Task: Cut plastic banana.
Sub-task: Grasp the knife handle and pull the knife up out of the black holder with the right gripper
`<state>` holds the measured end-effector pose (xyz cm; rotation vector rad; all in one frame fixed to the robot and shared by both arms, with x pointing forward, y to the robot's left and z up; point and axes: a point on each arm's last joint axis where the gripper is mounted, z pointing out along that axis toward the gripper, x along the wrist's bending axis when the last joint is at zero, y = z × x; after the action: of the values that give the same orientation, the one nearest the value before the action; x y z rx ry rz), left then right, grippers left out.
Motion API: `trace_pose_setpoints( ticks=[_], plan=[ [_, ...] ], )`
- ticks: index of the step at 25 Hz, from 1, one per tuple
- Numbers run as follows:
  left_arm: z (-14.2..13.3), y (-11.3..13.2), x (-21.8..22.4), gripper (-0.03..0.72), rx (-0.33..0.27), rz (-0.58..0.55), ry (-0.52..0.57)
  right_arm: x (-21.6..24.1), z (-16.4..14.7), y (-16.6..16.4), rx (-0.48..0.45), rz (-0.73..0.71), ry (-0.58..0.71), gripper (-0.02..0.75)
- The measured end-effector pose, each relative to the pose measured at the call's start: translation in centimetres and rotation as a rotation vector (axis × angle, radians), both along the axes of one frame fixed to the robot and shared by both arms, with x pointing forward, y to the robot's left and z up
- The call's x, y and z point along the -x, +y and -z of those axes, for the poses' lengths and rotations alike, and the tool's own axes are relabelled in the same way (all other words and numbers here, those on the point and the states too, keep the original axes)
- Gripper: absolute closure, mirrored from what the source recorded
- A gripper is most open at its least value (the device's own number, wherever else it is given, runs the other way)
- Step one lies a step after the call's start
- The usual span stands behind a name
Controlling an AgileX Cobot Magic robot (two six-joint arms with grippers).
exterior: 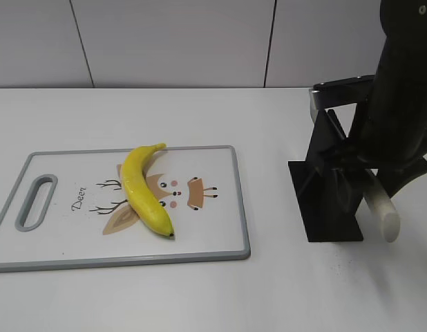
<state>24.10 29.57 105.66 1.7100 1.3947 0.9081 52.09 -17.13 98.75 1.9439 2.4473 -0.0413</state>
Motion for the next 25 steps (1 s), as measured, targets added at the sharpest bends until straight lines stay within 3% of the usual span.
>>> trace_pose_setpoints(
  ticks=[4,13,16,18,25],
  plan=[
    [0.00,0.00,0.00,0.117,0.000,0.000,0.000,-0.17,0.03,0.08,-0.008,0.016,-0.018,0.319],
    [0.00,0.00,0.00,0.117,0.000,0.000,0.000,-0.40,0.85,0.20,0.000,0.022,0.003,0.328],
    [0.00,0.00,0.00,0.117,0.000,0.000,0.000,-0.40,0.88,0.19,0.002,0.022,0.005,0.402],
    [0.00,0.00,0.00,0.117,0.000,0.000,0.000,-0.37,0.88,0.13,0.009,0.025,0.008,0.522],
    [0.00,0.00,0.00,0.117,0.000,0.000,0.000,-0.36,0.88,0.09,0.009,0.046,0.010,0.533]
  ],
)
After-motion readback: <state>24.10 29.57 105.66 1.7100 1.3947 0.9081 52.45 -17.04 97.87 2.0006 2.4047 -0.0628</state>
